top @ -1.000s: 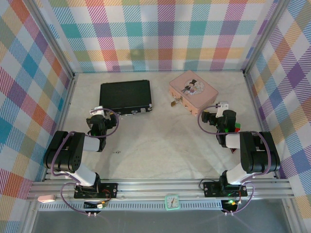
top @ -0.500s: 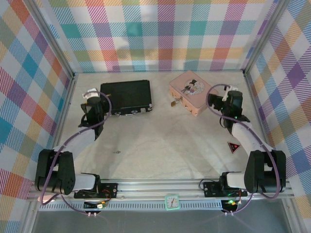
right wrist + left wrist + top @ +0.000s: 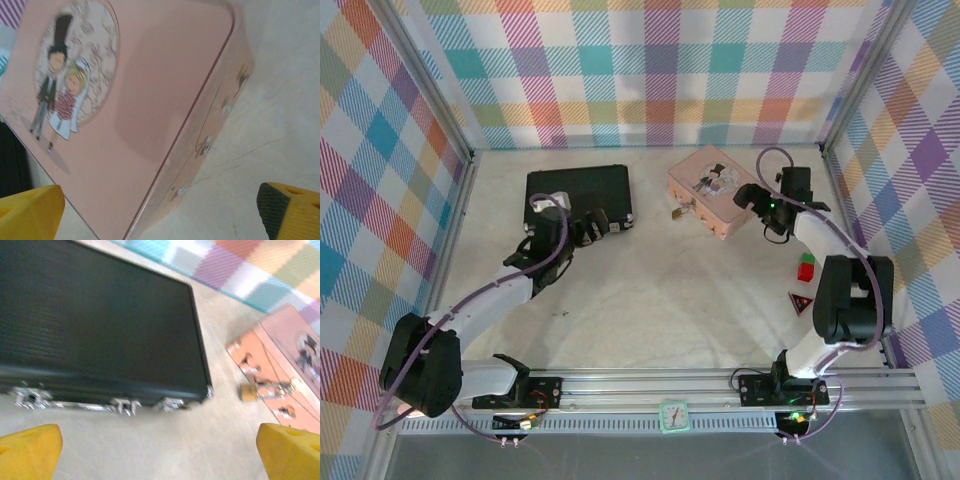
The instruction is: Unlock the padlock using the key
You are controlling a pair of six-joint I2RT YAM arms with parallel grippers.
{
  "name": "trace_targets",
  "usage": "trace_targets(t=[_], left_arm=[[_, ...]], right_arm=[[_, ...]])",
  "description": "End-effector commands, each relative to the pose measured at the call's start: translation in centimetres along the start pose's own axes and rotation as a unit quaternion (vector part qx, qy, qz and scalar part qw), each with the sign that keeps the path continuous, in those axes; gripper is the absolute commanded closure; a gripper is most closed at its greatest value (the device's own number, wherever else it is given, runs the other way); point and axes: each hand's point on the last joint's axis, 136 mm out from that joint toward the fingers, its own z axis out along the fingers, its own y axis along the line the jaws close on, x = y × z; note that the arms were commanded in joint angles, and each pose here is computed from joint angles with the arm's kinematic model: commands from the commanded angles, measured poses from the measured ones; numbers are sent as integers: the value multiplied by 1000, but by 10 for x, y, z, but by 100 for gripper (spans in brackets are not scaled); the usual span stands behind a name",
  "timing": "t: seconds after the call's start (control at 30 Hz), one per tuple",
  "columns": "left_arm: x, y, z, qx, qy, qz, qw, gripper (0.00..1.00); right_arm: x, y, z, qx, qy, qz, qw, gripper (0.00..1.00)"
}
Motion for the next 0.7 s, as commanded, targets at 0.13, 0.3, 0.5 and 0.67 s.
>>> trace_targets(t=[0.13, 0.3, 0.5, 0.67], left_arm=[[26, -28, 5, 32, 39, -6, 999, 1], [25, -38, 10, 41, 40, -4, 998, 1], [20, -45, 14, 45, 38, 1, 998, 1], [22, -52, 19, 53, 47, 4, 997, 1]], right_arm=[[-7, 22, 20, -66, 15, 10, 998, 1], [3, 10, 34, -44, 44, -8, 998, 9], [16, -9, 41, -5, 73, -34, 997, 25], [29, -23, 31, 25, 90, -72, 993, 46]])
